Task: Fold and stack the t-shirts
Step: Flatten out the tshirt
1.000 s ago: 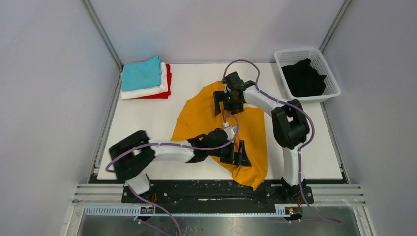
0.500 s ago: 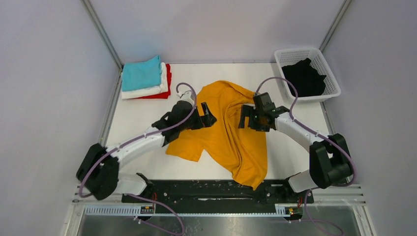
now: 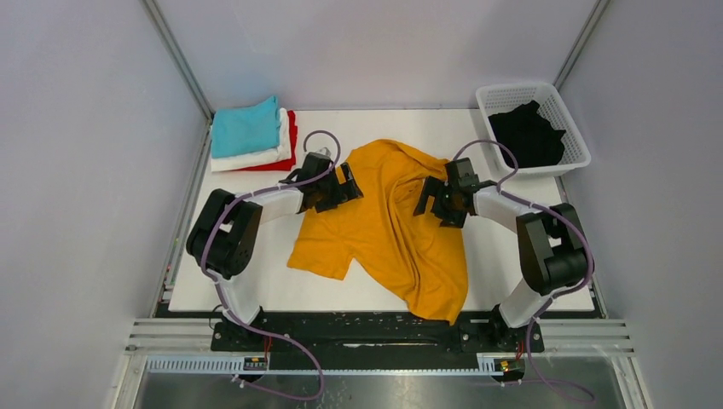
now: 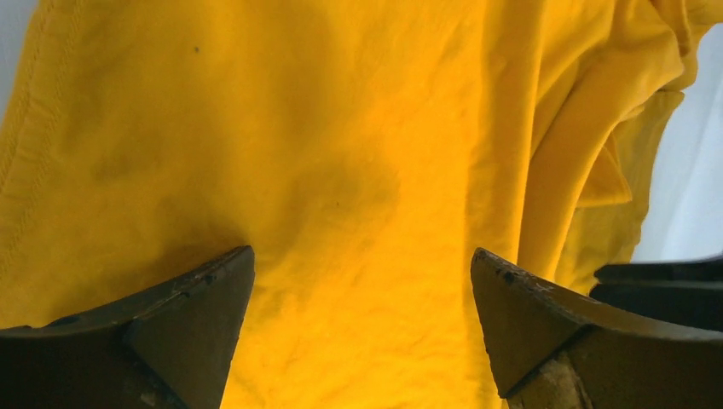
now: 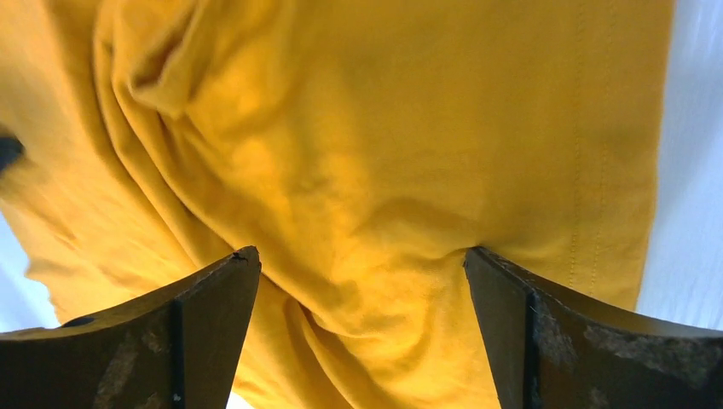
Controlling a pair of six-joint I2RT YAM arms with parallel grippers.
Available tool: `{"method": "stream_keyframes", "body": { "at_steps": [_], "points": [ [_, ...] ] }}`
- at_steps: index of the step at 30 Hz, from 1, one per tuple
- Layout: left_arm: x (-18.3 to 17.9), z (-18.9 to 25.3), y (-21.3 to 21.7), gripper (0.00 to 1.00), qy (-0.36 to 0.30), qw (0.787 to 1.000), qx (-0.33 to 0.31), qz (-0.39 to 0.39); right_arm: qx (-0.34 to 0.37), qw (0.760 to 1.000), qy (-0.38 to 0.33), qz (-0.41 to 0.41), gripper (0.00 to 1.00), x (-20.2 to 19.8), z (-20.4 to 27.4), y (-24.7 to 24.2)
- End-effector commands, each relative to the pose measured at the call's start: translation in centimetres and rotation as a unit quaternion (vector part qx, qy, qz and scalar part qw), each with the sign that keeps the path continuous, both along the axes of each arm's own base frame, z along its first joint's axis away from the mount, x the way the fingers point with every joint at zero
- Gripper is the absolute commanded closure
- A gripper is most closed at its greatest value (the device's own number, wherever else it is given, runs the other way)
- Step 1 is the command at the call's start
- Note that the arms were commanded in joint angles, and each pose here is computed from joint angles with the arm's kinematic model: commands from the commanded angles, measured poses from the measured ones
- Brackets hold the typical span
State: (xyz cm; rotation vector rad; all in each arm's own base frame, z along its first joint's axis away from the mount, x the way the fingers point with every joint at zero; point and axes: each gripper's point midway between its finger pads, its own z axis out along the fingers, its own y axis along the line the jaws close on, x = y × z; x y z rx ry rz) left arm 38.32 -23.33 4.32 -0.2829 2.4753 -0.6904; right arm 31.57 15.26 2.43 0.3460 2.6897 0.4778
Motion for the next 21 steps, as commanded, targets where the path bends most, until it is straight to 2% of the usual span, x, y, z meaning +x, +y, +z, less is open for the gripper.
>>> {"method": "stream_keyframes", "body": {
  "at_steps": [1,5,8,14,21],
  "points": [
    [-2.6,-2.1,0.9,0.01,0.041,0.999,-0.001,0.007,0.021,0.999,0.022,-0.022,0.01,2.0,-1.4,-0.6],
    [-5.0,-3.3,2.7,0.01,0.062,0.997,0.004,0.049,0.040,0.998,0.019,-0.049,0.01,4.8,-1.2,-1.5],
    [-7.8,-4.3,2.4,0.01,0.068,0.995,-0.038,0.059,0.067,0.996,0.013,-0.066,0.01,7.3,-0.6,-1.8],
    [-11.2,-5.4,-1.3,0.01,0.092,0.992,-0.072,0.037,0.087,0.994,-0.008,-0.060,0.00,12.0,1.1,-1.2],
    [-8.1,-3.5,-4.0,0.01,0.054,0.994,-0.085,0.029,0.059,0.996,-0.035,-0.064,0.01,16.2,2.2,-2.0]
  ]
}}
